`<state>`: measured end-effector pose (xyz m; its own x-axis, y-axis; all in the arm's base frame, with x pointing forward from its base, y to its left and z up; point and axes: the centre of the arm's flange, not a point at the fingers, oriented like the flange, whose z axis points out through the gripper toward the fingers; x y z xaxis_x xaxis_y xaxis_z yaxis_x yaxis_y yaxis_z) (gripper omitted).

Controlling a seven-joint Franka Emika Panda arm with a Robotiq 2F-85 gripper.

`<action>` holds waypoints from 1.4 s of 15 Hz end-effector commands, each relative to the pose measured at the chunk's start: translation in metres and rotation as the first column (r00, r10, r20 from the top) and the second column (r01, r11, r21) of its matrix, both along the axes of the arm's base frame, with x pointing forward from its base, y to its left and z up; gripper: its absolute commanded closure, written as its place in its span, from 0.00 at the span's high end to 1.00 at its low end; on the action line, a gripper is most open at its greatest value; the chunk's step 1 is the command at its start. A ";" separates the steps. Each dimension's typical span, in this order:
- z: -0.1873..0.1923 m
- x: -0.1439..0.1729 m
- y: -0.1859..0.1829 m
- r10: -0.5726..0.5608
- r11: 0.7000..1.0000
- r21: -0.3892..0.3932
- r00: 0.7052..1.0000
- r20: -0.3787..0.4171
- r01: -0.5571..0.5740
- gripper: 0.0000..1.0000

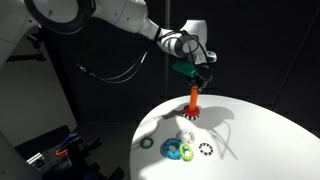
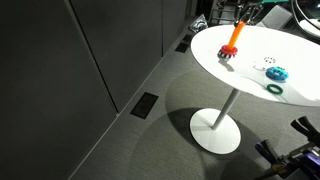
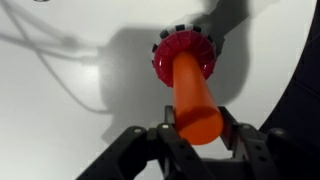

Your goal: Move the ring stacking stand to the right, pick up the blue ring and stack it on the ring stacking stand

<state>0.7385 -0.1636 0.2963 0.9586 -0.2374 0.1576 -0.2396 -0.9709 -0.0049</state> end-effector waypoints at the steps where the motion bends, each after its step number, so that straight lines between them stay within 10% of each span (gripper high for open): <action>1: 0.023 0.001 0.002 -0.014 1.000 0.007 1.000 -0.025 0.015 0.20; 21: 0.031 -0.061 0.037 0.054 0.997 -0.052 0.998 -0.037 -0.056 0.20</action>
<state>0.7072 -0.1346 0.3184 0.9769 -0.1793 0.1167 -0.1842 -0.9824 0.0325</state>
